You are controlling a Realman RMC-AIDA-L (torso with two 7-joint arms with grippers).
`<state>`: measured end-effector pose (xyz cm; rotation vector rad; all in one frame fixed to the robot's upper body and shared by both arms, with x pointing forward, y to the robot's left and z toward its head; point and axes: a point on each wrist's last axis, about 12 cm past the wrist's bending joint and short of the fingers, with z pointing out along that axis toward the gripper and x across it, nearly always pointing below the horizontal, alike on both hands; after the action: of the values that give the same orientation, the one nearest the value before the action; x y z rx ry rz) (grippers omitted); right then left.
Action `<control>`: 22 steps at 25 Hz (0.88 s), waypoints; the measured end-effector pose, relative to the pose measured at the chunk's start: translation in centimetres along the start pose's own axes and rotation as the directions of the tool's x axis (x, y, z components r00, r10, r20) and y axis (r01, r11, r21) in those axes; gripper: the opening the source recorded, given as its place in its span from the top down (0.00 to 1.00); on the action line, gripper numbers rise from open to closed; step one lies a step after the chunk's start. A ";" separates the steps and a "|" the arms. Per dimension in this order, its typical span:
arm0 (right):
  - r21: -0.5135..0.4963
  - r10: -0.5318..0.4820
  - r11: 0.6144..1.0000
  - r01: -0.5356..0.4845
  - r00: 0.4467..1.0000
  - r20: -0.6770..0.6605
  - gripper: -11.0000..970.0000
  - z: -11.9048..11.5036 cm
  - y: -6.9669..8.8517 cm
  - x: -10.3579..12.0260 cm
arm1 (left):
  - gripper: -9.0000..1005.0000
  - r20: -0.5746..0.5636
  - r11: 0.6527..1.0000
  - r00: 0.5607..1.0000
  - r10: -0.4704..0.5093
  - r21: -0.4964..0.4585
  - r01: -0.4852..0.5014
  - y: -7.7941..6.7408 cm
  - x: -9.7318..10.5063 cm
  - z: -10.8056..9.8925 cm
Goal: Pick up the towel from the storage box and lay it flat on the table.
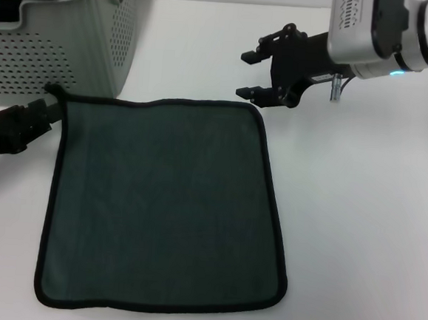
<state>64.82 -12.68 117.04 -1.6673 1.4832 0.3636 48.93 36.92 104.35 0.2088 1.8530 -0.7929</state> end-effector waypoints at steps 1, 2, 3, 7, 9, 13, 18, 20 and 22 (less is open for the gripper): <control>0.007 0.010 1.000 -0.010 1.000 0.011 0.63 -0.2 0.1 0.1 | 0.80 0.003 1.000 1.000 0.006 0.004 -0.006 0.0 0.0 -0.1; 0.017 0.025 1.000 -0.025 0.999 0.025 0.59 -0.4 0.2 0.3 | 0.78 0.007 1.000 1.000 0.012 0.010 -0.012 -0.1 -0.1 -0.2; 0.026 0.040 0.999 -0.041 0.998 0.042 0.54 -0.7 0.4 0.6 | 0.76 0.020 0.999 0.999 0.036 0.035 -0.036 -0.4 -0.2 -0.3; 0.039 0.124 0.990 -0.133 0.976 0.178 0.37 -2.3 2.5 2.0 | 0.61 0.098 0.967 0.978 0.186 0.158 -0.200 -2.2 -0.1 -0.8; 0.028 0.161 0.985 -0.173 0.958 0.239 0.28 -2.8 3.6 2.7 | 0.53 0.141 0.930 0.953 0.270 0.220 -0.296 -3.4 0.3 -0.7; -0.104 0.313 0.944 -0.312 0.757 0.573 0.15 -5.8 10.3 5.0 | 0.46 0.234 0.821 0.892 0.386 0.355 -0.448 -5.6 0.4 -0.5; -0.220 0.400 0.914 -0.340 0.664 0.632 0.09 -6.7 13.7 6.1 | 0.44 0.257 0.677 0.866 0.428 0.544 -0.496 -6.7 -1.3 0.2; -0.257 0.423 0.905 -0.340 0.651 0.630 0.09 -6.6 14.1 6.2 | 0.44 0.227 0.649 0.872 0.433 0.594 -0.476 -6.8 -1.8 0.8; -0.284 0.434 0.901 -0.329 0.654 0.620 0.09 -6.3 14.2 6.2 | 0.44 0.187 0.640 0.888 0.421 0.632 -0.437 -6.8 -2.5 1.5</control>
<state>51.42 -20.57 110.84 -1.0997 1.2344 1.2091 47.82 31.32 109.07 1.0607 1.3321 -1.0700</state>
